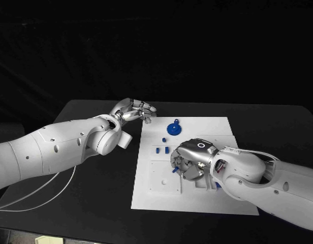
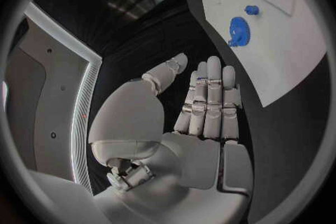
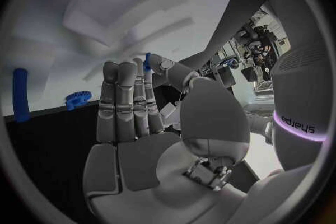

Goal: Assemble the parts on the task board

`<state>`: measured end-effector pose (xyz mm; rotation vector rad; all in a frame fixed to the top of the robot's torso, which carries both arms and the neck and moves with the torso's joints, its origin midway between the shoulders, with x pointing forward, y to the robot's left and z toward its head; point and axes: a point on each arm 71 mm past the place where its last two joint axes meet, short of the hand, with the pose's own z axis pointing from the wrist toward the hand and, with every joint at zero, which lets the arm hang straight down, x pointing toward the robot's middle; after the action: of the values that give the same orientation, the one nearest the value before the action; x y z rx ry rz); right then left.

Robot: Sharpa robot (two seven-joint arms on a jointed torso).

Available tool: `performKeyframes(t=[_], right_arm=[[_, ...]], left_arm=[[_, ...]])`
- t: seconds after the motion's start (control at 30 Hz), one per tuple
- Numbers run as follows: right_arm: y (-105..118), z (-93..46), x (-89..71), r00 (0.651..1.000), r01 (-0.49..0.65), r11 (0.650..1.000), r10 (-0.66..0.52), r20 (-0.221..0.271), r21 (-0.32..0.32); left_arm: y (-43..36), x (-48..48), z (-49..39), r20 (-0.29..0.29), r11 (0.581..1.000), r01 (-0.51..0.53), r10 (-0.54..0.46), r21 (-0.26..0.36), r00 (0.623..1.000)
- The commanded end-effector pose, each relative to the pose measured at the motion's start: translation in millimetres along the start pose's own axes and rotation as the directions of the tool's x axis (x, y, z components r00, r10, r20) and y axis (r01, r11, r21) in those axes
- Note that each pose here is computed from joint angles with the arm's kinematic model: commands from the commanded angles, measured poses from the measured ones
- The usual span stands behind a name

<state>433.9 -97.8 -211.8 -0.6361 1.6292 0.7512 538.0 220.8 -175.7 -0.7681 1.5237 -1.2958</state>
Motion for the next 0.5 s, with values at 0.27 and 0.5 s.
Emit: performKeyframes(t=[0.27, 0.5], right_arm=[[7.3, 2.0, 3.2, 0.997, 0.062, 0.998, -0.062, -0.035, -0.007], [16.0, 4.4, -0.4, 0.995, 0.094, 0.995, -0.095, -0.035, -0.022]], left_arm=[[-1.0, 1.3, 0.0, -0.014, 1.000, 0.010, -0.010, 0.004, 1.000], [-0.8, 0.6, -0.3, -0.012, 1.000, 0.009, -0.009, 0.002, 1.000]])
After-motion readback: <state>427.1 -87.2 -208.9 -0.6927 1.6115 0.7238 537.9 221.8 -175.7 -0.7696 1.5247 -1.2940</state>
